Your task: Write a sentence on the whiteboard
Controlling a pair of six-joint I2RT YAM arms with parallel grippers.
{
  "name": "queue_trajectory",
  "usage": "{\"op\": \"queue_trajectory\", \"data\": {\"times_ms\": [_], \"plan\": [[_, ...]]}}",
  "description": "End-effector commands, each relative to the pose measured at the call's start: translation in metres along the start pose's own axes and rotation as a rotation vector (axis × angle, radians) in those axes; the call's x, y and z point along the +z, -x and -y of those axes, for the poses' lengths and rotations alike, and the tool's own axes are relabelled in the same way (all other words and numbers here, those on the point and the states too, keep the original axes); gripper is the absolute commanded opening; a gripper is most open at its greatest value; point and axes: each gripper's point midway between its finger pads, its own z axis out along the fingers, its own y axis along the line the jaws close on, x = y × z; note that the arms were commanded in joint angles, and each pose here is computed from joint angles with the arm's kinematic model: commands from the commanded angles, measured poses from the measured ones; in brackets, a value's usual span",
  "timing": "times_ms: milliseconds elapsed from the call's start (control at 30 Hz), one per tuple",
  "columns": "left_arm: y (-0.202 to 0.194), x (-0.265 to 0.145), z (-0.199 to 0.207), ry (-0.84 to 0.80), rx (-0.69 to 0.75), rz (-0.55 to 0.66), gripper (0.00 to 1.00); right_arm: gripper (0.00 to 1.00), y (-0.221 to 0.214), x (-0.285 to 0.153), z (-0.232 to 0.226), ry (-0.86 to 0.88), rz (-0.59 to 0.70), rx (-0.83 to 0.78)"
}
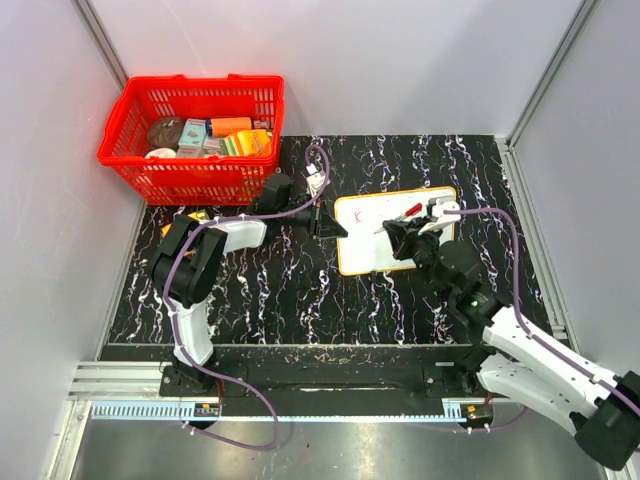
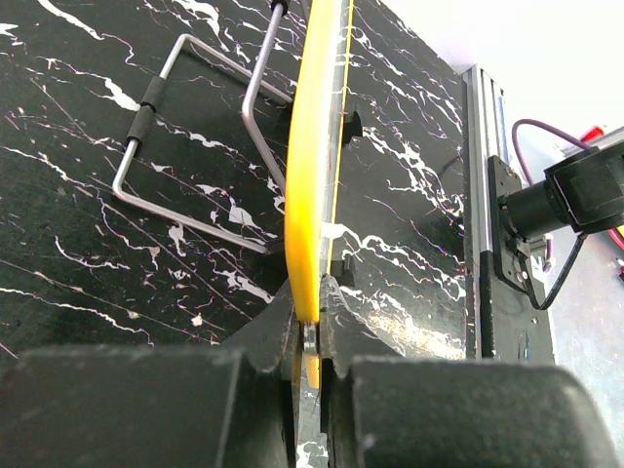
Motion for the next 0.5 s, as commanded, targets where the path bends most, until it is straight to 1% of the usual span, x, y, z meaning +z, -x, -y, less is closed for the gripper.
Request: {"op": "queue_trajectory", "data": {"times_ms": [0, 67, 100, 133, 267, 467], "plan": [[-0.024, 0.0, -0.013, 0.067, 0.028, -0.051, 0.0, 0.0, 0.028, 0.004, -0.009, -0.077, 0.186, -0.107], [-0.024, 0.0, -0.012, 0.064, 0.031, -0.051, 0.0, 0.0, 0.018, 0.009, -0.008, -0.114, 0.184, -0.148], [-0.025, 0.001, -0.013, 0.064, 0.028, -0.053, 0.0, 0.0, 0.022, 0.01, -0.015, -0.1, 0.213, -0.159], [-0.024, 0.001, -0.013, 0.065, 0.028, -0.052, 0.0, 0.0, 0.02, 0.012, -0.016, -0.101, 0.214, -0.163], [-0.025, 0.0, -0.012, 0.068, 0.032, -0.058, 0.0, 0.0, 0.014, 0.022, -0.016, -0.117, 0.231, -0.162], [-0.024, -0.004, -0.005, 0.084, 0.081, -0.057, 0.0, 0.0, 0.012, 0.029, -0.017, -0.127, 0.237, -0.159]]}}
